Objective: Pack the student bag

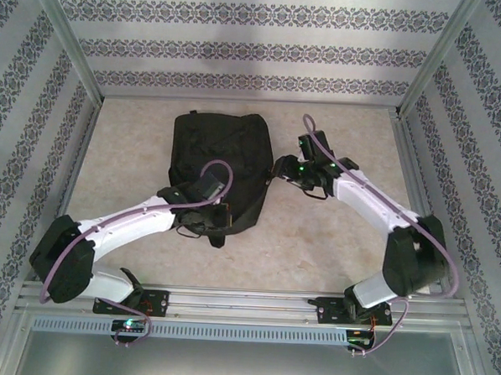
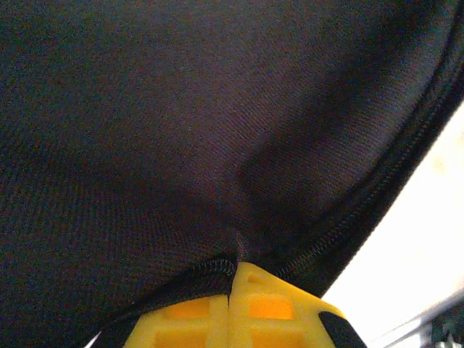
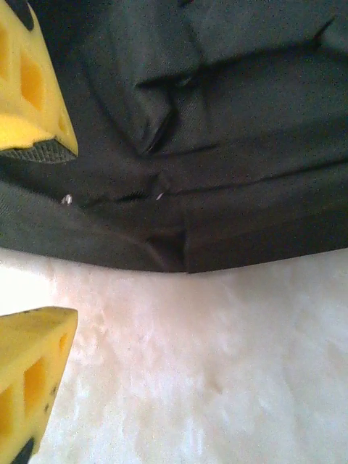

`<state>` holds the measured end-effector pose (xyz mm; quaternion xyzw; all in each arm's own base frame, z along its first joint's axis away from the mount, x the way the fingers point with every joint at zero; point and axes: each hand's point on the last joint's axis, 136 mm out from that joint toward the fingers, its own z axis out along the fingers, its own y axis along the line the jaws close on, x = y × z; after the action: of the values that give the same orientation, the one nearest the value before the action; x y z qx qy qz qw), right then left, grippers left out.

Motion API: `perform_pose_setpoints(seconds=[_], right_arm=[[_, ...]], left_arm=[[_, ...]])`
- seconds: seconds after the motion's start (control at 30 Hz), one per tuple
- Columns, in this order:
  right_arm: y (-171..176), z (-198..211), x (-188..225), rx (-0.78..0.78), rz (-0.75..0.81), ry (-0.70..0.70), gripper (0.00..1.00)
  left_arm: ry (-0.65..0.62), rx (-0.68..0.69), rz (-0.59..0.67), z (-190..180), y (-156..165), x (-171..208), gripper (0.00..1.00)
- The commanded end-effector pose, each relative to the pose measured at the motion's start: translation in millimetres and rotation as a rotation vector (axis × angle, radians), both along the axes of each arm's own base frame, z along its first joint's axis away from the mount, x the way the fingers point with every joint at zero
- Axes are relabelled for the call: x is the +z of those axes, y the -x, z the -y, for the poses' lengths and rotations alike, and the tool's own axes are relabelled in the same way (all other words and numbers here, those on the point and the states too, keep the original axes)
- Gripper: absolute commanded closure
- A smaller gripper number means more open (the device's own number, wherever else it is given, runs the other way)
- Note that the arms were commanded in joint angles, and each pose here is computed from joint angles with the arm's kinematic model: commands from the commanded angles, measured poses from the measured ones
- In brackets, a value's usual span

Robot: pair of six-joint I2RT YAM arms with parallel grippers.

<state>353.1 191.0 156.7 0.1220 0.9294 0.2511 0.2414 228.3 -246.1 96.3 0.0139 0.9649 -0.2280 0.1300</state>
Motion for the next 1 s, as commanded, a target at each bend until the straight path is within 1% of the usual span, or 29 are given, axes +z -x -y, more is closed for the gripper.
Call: perform_pose_setpoints(seconds=[0.0,0.03,0.07,0.17,0.27,0.37,0.43,0.47,0.5,0.57,0.6,0.67,0.7,0.73,0.8,0.87,0.9,0.97], right_arm=[[4,35,25,-0.093,0.111,0.092,0.38],[5,40,31,-0.105,0.134,0.095,0.34],[6,44,37,-0.115,0.155,0.094,0.33],[8,51,46,-0.127,0.183,0.078,0.33],[8,57,48,-0.144,0.195,0.067,0.35],[7,60,46,-0.15,0.194,0.06,0.35],[7,58,47,-0.135,0.201,0.063,0.32],[6,58,48,-0.131,0.208,0.064,0.29],[6,57,50,-0.122,0.215,0.063,0.23],[7,51,62,-0.064,0.241,0.069,0.02],[9,50,69,-0.035,0.265,0.1,0.02],[15,46,94,0.027,0.371,0.185,0.02],[17,45,106,0.039,0.422,0.212,0.02],[21,46,120,0.041,0.473,0.233,0.02],[25,50,142,0.028,0.552,0.235,0.02],[26,65,161,-0.032,0.617,0.278,0.02],[26,69,167,-0.051,0.646,0.292,0.02],[23,76,172,-0.075,0.708,0.32,0.02]], left_arm=[[0.08,-0.198,0.018,40,19,22,1.0],[0.081,-0.226,0.014,45,24,22,1.0],[0.083,-0.25,0.01,49,28,23,1.0],[0.075,-0.284,-0.014,54,37,22,1.0],[0.066,-0.292,-0.037,52,45,18,1.0],[0.072,-0.299,-0.047,52,51,18,1.0],[0.075,-0.307,-0.047,52,54,18,1.0],[0.075,-0.308,-0.043,52,54,19,1.0],[0.074,-0.31,-0.038,52,54,20,0.91],[0.06,-0.321,-0.003,51,49,28,0.54],[0.056,-0.345,0.019,52,48,33,0.42],[0.097,-0.459,0.064,61,52,58,0.21],[0.112,-0.497,0.093,63,53,69,0.02],[0.116,-0.509,0.137,63,50,82,0.0],[0.092,-0.507,0.23,56,41,104,0.0],[0.09,-0.526,0.338,50,32,128,0.0],[0.069,-0.495,0.388,42,23,137,0.0],[-0.008,-0.356,0.53,12,-12,152,0.0]])
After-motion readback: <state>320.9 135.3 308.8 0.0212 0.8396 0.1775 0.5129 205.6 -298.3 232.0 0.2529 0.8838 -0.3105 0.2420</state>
